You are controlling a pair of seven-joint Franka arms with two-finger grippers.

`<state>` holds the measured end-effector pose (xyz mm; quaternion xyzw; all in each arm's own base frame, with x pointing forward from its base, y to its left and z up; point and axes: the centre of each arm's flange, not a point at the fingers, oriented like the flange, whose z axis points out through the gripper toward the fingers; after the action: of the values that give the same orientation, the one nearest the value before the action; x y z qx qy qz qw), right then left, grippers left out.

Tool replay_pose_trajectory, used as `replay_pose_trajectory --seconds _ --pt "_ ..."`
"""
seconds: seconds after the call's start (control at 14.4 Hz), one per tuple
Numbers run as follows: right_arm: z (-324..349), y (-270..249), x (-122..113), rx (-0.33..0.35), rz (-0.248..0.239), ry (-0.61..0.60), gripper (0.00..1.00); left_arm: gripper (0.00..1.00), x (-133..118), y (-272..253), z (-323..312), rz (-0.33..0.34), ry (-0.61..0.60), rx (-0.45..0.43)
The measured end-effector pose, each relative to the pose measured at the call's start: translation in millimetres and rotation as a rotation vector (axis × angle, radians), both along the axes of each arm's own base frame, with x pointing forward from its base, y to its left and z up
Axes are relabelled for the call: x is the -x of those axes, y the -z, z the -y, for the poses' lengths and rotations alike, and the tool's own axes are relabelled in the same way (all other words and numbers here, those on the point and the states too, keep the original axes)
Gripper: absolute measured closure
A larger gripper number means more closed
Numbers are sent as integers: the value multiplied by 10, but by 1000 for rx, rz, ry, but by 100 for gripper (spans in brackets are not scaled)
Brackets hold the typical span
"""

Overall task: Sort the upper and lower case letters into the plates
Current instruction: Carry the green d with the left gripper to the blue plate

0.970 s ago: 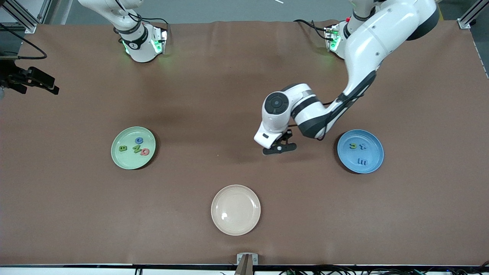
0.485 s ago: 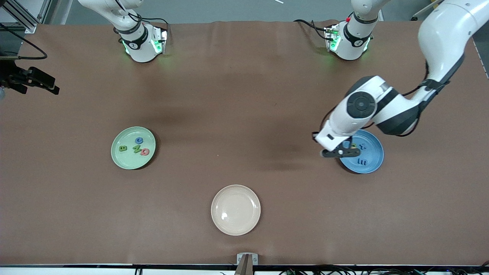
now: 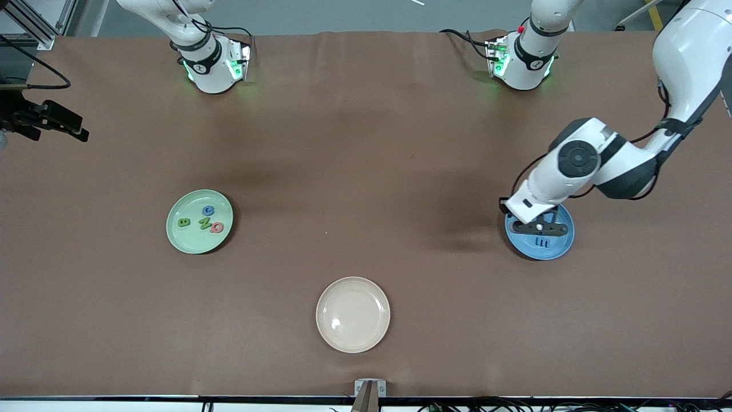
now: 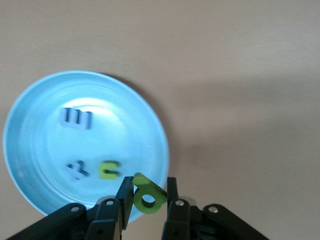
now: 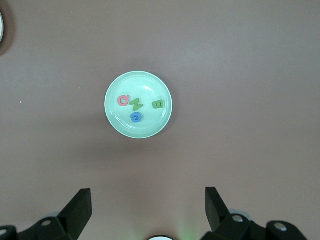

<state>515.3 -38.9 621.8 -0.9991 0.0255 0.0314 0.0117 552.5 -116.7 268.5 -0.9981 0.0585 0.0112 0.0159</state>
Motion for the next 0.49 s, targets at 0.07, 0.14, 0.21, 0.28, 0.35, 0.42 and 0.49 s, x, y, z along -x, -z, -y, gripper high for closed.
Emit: replay_pose_trajectory --seconds 0.07,0.14,0.21,0.28,0.35,0.42,0.49 --pt "0 0 0 0 0 0 0 69 -13 57 -173 9 10 -3" --pt "0 1 0 0 0 1 0 69 -21 120 -290 15 17 -8" --pt "0 1 0 0 0 1 0 69 -28 186 -360 24 27 -14" --pt "0 1 0 0 0 1 0 69 -35 254 -405 37 37 -21" --pt "1 1 1 0 -1 1 0 69 -38 334 -453 49 46 -25" --pt "1 2 1 0 -1 1 0 69 -39 408 -497 56 51 -27" --pt "1 2 1 0 -1 1 0 69 -41 474 -533 61 56 -28"
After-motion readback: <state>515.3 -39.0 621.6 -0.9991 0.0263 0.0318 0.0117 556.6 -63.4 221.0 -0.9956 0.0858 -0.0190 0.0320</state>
